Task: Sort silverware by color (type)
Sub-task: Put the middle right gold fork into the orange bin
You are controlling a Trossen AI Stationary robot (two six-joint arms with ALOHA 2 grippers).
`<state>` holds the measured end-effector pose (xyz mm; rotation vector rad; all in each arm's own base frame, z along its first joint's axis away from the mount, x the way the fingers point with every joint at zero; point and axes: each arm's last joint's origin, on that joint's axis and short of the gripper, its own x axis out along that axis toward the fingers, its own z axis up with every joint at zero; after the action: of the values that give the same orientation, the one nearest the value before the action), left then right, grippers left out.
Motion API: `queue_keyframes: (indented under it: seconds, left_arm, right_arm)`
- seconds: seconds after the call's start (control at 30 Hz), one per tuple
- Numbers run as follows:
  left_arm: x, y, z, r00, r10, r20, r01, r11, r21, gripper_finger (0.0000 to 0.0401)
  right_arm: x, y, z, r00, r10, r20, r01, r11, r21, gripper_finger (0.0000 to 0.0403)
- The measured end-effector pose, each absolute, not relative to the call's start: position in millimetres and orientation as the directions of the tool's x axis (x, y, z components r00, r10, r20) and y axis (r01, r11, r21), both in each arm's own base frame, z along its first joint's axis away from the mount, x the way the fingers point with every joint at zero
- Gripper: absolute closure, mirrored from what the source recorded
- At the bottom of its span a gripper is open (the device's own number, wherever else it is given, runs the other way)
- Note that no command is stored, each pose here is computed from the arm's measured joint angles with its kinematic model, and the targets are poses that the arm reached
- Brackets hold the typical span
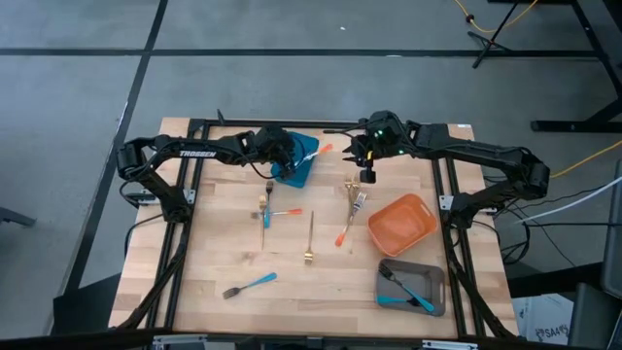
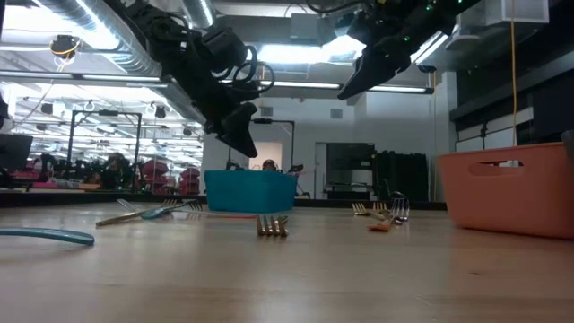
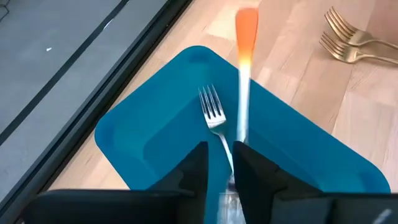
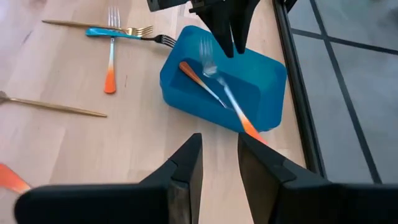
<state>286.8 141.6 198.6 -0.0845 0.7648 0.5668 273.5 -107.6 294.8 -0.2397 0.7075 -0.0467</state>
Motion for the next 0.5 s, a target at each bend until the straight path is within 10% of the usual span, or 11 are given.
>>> queue_keyframes:
  seconds: [0.5]
  left_arm:
    - [287.3, 141.4, 198.9, 0.584, 0.456, -0.672, -0.551, 0.83, 0.084, 0.0321]
  right_arm:
    - [274.2, -101.9, 295.6, 0.793, 0.069, -0.605, -0.123, 0.991, -0.049, 0.031]
